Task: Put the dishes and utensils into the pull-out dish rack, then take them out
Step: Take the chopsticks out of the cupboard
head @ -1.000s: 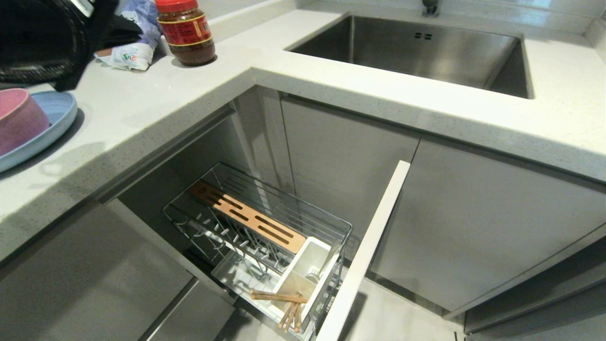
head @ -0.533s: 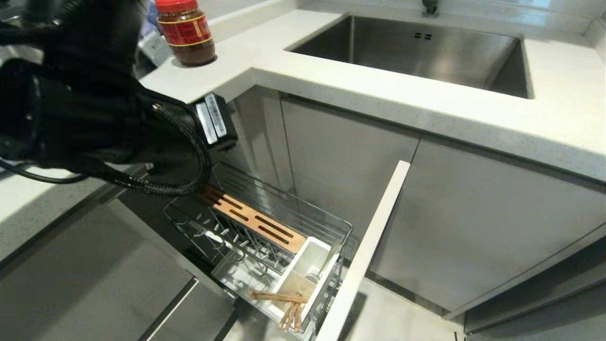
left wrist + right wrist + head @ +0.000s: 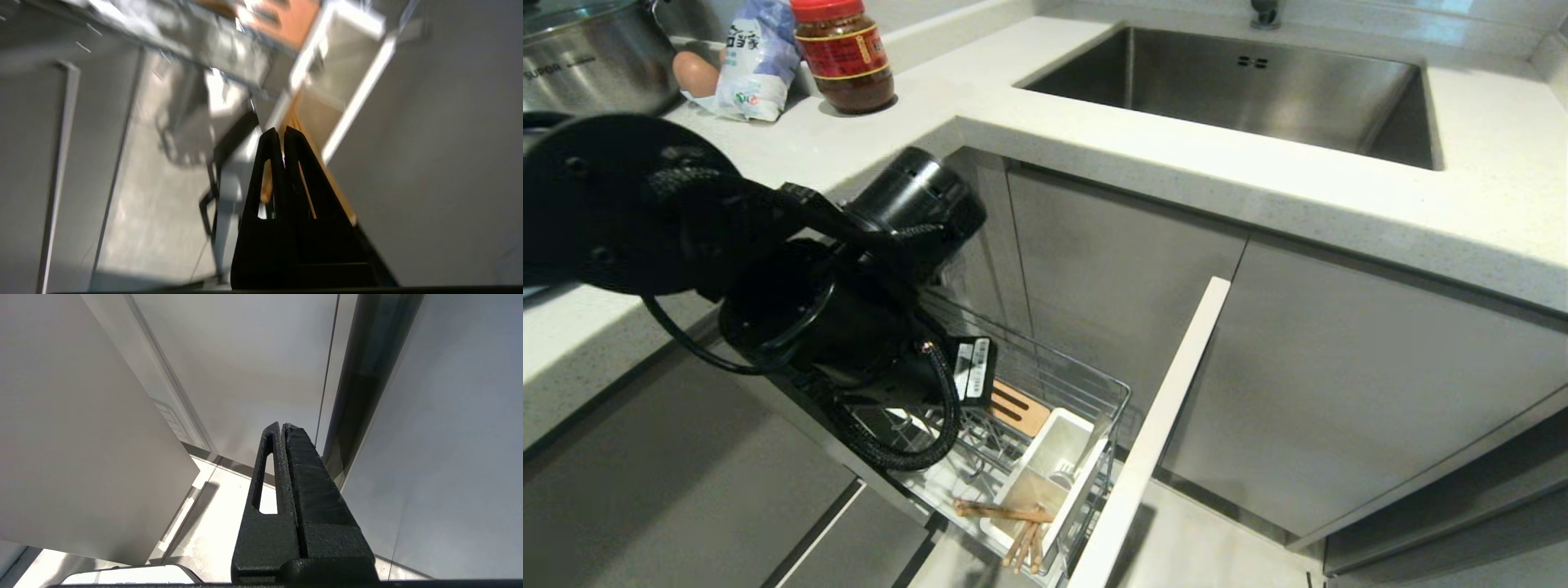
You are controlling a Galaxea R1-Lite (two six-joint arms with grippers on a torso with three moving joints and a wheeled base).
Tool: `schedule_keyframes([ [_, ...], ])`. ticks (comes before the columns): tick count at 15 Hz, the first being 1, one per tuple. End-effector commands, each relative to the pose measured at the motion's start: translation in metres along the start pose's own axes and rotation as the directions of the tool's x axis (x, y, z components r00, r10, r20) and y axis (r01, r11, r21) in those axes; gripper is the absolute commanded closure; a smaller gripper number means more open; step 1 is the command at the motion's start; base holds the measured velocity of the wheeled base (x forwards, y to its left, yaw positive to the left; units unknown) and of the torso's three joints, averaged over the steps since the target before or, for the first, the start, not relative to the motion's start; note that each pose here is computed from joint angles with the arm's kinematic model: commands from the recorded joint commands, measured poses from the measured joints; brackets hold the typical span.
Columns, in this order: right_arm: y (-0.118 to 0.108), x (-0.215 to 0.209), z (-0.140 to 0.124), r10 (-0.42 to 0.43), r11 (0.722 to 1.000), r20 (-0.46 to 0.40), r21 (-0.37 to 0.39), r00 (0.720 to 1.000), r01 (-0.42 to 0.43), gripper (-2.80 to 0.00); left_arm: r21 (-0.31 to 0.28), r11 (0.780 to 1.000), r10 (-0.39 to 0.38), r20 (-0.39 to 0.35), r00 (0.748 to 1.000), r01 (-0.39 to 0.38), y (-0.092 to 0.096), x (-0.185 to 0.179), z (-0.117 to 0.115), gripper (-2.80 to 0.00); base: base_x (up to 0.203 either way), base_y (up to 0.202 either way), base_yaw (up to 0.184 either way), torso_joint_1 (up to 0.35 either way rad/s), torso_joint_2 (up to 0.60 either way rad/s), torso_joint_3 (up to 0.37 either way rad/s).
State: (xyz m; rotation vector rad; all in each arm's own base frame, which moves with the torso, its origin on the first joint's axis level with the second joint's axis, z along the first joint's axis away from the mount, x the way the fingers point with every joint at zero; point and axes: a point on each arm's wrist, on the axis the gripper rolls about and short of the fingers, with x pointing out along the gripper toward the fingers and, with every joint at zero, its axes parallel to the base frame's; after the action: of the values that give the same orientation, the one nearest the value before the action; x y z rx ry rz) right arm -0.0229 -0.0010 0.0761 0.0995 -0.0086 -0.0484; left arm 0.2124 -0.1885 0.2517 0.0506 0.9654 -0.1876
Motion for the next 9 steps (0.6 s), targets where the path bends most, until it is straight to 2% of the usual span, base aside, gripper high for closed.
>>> schedule_keyframes([
  [1,0.0,0.0,0.0,0.0,1.0,0.005,0.001,1.0,0.0,0.0,0.041,0.999,0.004,-0.142,0.99,0.002,-0.006,0.025,-0.003,0.0,0.0,0.0,0.0,0.0,0.0,0.0],
  [2,0.0,0.0,0.0,0.0,1.0,0.005,0.001,1.0,0.0,0.0,0.075,0.997,0.025,-0.193,0.981,-0.011,-0.008,0.036,-0.005,-2.8,0.0,0.0,0.0,0.0,0.0,0.0],
  [7,0.0,0.0,0.0,0.001,1.0,0.004,0.001,1.0,-0.001,0.0,0.151,0.984,0.144,-0.38,0.914,-0.093,-0.005,0.089,-0.008,-2.8,0.0,0.0,0.0,0.0,0.0,0.0],
  [9,0.0,0.0,0.0,0.0,1.0,0.005,0.001,1.0,0.0,0.0,0.157,0.983,0.154,-0.43,0.89,-0.094,-0.005,0.102,-0.008,-2.8,0.0,0.0,0.0,0.0,0.0,0.0],
])
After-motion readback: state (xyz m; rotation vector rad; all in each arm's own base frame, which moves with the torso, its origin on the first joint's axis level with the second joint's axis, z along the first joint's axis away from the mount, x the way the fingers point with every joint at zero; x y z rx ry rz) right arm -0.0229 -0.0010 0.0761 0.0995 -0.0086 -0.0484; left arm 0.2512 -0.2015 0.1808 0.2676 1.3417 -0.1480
